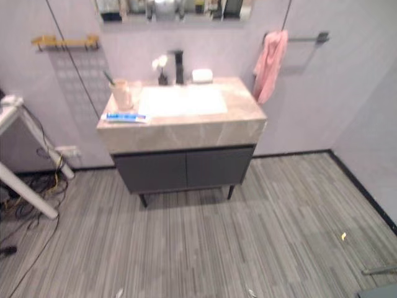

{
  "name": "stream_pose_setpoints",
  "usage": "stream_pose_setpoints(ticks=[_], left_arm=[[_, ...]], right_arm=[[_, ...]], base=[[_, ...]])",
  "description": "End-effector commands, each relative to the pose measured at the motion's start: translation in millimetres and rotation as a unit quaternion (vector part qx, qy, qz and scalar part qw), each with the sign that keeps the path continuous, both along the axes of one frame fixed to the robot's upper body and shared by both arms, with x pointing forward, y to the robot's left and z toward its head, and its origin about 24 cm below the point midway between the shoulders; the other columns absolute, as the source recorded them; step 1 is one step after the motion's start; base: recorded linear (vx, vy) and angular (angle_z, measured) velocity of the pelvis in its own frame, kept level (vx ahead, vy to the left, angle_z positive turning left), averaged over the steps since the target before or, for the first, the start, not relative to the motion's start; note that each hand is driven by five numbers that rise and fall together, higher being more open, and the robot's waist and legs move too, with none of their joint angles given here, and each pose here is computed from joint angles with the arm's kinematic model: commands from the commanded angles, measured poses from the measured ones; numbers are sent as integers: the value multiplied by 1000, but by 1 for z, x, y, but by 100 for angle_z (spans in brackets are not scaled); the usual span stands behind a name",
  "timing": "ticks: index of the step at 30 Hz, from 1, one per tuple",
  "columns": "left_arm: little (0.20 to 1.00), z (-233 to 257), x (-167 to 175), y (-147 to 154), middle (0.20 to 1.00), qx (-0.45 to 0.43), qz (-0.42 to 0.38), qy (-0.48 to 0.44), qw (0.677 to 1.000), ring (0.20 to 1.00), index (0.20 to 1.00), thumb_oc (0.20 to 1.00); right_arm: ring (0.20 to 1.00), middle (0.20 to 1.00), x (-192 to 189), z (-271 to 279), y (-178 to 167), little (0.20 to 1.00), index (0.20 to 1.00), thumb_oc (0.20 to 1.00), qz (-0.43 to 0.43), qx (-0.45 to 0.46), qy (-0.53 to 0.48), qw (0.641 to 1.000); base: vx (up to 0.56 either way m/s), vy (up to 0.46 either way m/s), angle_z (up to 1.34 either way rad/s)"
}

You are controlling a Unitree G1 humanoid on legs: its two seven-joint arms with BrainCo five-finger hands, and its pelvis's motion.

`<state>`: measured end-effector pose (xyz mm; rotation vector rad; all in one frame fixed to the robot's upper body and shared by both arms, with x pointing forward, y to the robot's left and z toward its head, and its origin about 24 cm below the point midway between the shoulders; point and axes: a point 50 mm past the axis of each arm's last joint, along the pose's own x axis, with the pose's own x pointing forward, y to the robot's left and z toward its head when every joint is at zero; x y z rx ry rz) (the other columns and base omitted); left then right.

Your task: Put brush and paste in cup on sink, flatten towel.

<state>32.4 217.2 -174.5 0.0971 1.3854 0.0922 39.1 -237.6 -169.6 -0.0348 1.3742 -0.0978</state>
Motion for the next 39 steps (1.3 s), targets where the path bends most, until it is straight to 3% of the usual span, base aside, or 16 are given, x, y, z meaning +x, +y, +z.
stream_pose_setpoints(ticks=[1, 11, 39], left_arm=[[1000, 3, 55, -32, 1000, -48, -27, -69, 996, 1000, 1000, 1000], [1000, 2, 53, -27, 1000, -13, -99, -47, 994, 1000, 1000, 1000], [1000, 0, 37, -24, 1000, -10, -112, -24, 993, 1000, 1000, 1000]], right_arm=[[1000, 1000, 32, 4, 2, 1000, 1000, 1000, 20, 9, -27, 999], [1000, 1000, 42, 3, 12, 1000, 1000, 1000, 111, -7, -14, 994], [1000, 1000, 19, -1, 12, 1000, 1000, 1000, 121, -2, 28, 992]], base=[[31, -47, 2], [25, -27, 1], [-2, 6, -1]])
